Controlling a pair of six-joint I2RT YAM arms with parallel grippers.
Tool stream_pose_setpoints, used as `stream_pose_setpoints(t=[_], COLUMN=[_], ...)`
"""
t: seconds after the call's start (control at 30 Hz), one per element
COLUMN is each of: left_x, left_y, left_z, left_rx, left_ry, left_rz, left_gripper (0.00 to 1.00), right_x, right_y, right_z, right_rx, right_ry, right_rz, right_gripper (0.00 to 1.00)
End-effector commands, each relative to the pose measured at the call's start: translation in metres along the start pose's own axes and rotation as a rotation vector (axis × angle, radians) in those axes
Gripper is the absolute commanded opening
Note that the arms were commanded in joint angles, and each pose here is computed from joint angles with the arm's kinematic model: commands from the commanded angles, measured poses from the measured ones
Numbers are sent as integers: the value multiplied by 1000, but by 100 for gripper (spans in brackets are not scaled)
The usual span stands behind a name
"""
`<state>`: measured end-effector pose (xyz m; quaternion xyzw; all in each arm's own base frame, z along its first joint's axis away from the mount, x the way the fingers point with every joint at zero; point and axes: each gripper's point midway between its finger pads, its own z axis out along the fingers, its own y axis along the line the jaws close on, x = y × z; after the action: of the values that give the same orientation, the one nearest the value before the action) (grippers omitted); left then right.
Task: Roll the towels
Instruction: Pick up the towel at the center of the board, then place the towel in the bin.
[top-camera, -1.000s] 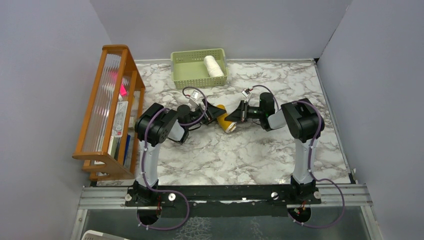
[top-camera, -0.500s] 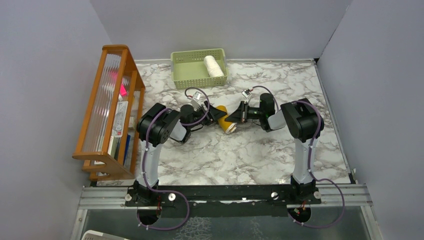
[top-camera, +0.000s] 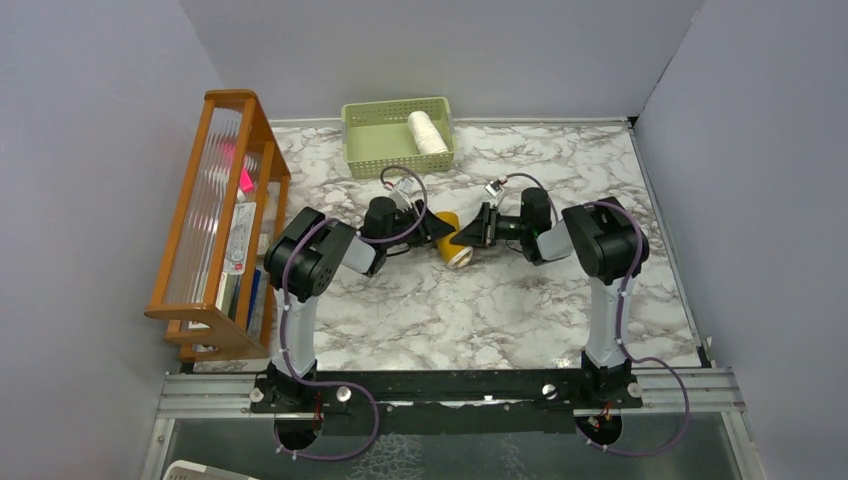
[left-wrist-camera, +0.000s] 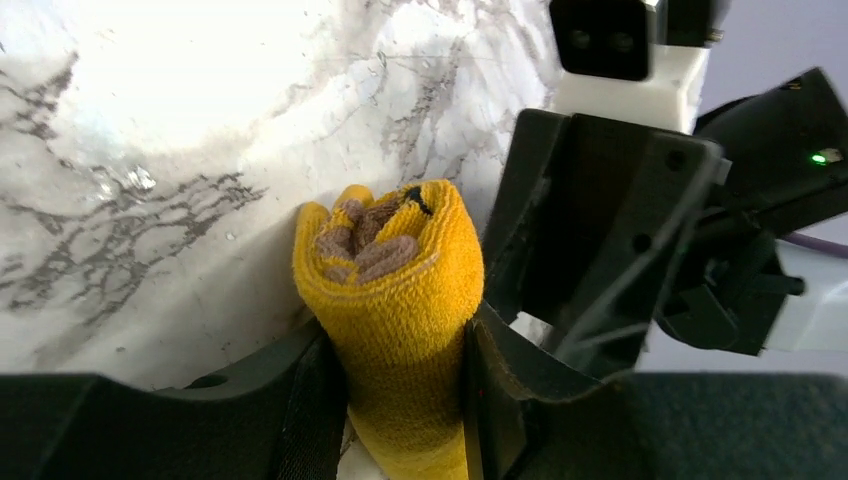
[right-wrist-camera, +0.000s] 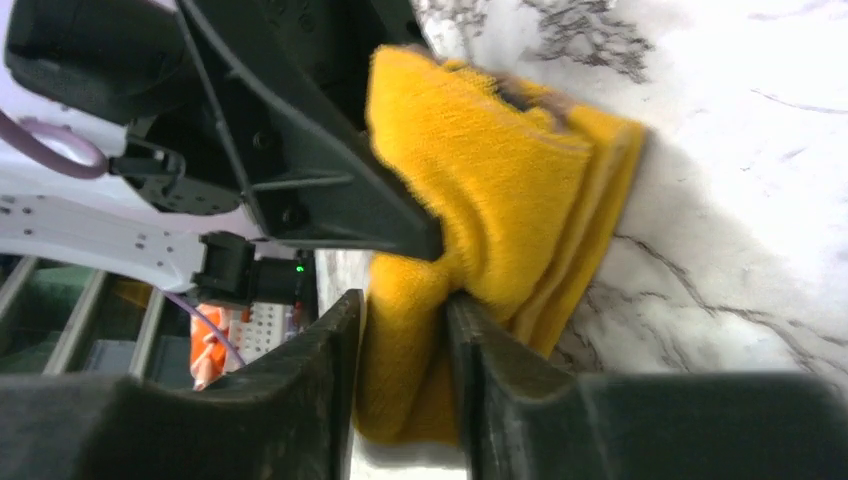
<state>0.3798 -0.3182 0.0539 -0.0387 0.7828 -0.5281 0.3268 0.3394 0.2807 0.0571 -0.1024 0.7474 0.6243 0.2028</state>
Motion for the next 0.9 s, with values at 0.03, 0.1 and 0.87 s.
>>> stream_pose_setpoints(t=[0.03, 0.1, 0.87], left_x=[-28, -39, -249], left_y=[14, 14, -65], left_z=[-2, -2, -24], left_rx=[-147, -165, -112], left_ry=[-1, 13, -22], left_rz=[170, 199, 168], left_gripper=[8, 7, 5], right_x=[-6, -23, -98], right_y=[35, 44, 47], right_z=[-8, -19, -112], right_rx=[-46, -27, 238], right_ry=[29, -15, -408], right_rz=[-102, -150, -333], right_gripper=[59, 62, 69])
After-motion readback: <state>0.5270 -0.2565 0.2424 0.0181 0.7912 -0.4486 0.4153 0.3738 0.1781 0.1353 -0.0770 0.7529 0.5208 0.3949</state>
